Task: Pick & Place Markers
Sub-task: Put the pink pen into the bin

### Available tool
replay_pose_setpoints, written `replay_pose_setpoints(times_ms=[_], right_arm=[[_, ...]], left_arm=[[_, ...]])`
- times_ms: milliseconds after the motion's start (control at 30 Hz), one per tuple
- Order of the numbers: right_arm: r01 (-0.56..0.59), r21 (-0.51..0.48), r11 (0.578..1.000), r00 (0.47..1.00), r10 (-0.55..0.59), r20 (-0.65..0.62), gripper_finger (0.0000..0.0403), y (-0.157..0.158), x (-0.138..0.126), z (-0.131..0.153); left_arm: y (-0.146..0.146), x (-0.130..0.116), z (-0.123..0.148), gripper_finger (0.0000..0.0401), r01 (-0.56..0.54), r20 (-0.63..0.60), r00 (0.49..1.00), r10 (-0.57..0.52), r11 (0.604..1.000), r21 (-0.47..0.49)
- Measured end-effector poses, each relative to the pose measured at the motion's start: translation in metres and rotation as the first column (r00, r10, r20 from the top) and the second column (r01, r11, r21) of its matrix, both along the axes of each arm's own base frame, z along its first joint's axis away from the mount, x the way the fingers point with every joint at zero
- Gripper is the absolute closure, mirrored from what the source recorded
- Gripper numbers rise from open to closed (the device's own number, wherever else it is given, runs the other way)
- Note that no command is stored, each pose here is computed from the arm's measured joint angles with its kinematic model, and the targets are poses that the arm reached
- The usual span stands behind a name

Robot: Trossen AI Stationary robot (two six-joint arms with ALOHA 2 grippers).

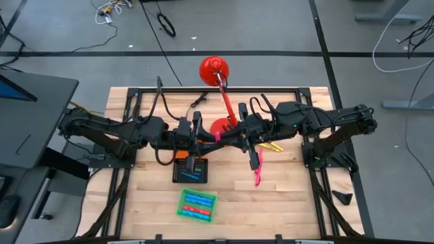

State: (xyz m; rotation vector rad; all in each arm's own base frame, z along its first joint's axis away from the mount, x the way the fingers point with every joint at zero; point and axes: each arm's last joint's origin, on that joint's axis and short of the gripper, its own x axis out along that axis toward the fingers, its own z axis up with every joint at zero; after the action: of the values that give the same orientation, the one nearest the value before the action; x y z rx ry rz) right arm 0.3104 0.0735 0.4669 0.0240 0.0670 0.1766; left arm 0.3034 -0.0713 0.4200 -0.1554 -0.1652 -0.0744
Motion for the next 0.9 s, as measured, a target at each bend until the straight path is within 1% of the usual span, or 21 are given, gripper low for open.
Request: replay_pose_setpoints(times_ms=[67,200,300,400,500,567,667,800,900], right_arm=[[0.001,0.008,1.0,1.0,-0.001,-0.001,0.0385,0.0,0.0,0.0],[0.001,0.008,1.0,1.0,-0.001,-0.001,0.0379,0.0,0.0,0.0],[0.006,0.003,1.0,1.0,-0.006,0.001,0.0359,0.0,0.0,0.0],[0.013,-0.007,1.0,1.0,-0.013,0.002,0.0327,-0.001,-0.001,0.001],[0.012,-0.019,1.0,1.0,-0.012,0.026,0.0289,-0.003,-0.01,0.008],[0.015,-0.016,1.0,0.999,-0.014,0.04,0.0266,-0.006,-0.018,0.013],[0.023,-0.019,1.0,1.0,-0.022,0.017,0.0237,-0.01,-0.026,0.015],[0.038,-0.01,0.999,0.999,-0.038,-0.005,0.0212,-0.016,-0.034,0.017],[0.048,0.02,0.999,0.999,-0.047,-0.01,0.0203,-0.018,-0.035,0.018]], left_arm=[[0.0,0.0,0.0,0.0356,0.004,0.001,1.0,-0.004,1.0,0.005],[0.0,0.0,0.0,0.036,0.005,0.001,1.0,-0.005,1.0,0.004],[0.0,-0.001,0.001,0.036,0.007,0.001,1.0,-0.007,1.0,-0.003],[0.001,-0.003,0.0,0.036,0.008,-0.017,1.0,-0.009,1.0,-0.013],[0.003,-0.009,-0.001,0.036,0.006,-0.081,0.997,-0.007,1.0,-0.018],[0.006,-0.011,-0.006,0.036,-0.001,-0.146,0.989,-0.002,1.0,-0.026],[0.013,-0.011,-0.012,0.036,0.005,-0.236,0.972,-0.016,0.999,-0.048],[0.02,-0.012,-0.008,0.036,0.014,-0.363,0.931,-0.034,0.998,-0.057],[0.026,-0.017,-0.008,0.036,0.003,-0.483,0.875,-0.021,0.999,-0.038]])
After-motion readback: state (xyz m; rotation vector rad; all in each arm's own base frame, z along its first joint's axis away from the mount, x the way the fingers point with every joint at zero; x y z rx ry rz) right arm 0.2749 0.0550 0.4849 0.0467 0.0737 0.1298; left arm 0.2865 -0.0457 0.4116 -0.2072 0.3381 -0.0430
